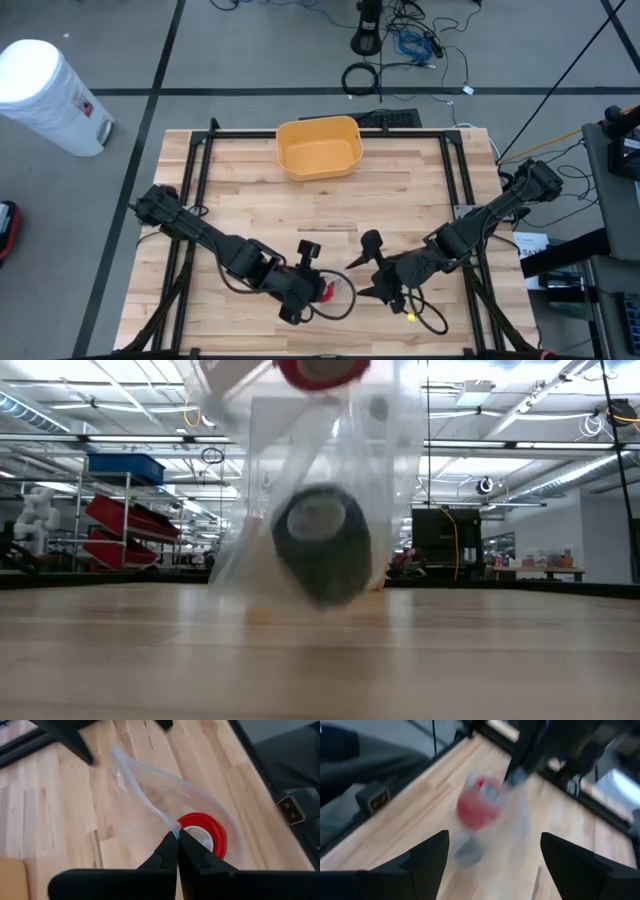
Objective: Roll bandage
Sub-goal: Close the transparent zip bag
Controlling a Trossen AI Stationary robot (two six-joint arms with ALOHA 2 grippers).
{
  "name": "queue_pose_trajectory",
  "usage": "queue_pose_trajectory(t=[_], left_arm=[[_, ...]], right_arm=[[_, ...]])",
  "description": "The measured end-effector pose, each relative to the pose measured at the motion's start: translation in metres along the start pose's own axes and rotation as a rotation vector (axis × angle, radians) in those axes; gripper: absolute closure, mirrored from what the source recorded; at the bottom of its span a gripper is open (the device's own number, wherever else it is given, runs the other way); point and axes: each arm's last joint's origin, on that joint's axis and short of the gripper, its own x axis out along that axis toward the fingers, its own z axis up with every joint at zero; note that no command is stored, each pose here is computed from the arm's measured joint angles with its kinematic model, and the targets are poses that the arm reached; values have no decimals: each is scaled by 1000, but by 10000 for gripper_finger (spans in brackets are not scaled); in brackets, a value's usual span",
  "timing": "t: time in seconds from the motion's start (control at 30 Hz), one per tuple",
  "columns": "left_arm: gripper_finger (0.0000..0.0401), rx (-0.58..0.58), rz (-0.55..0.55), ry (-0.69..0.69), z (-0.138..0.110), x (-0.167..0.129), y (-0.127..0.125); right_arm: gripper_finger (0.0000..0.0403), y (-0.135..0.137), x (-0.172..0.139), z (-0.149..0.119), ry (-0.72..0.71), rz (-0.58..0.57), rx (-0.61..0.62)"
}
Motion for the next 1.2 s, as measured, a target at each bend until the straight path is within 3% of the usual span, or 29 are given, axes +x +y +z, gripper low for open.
queue_pose_trajectory(t=[0.17, 0.43, 0.67, 0.93, 1.2], left_arm=[[401, 27, -8, 58, -5, 17, -6], [401, 24, -53, 54, -4, 20, -8], [401, 24, -52, 55, -4, 20, -7], [401, 24, -51, 56, -4, 20, -7], [401, 23, -51, 56, -4, 20, -7]], right_arm=[[103, -2, 0, 9, -90, -16, -1], [103, 1, 8, 5, -58, -6, 11], [115, 9, 32, -1, -30, -4, -66], [186, 2, 39, -1, -45, -31, -79], [276, -2, 41, -2, -57, 31, -69]])
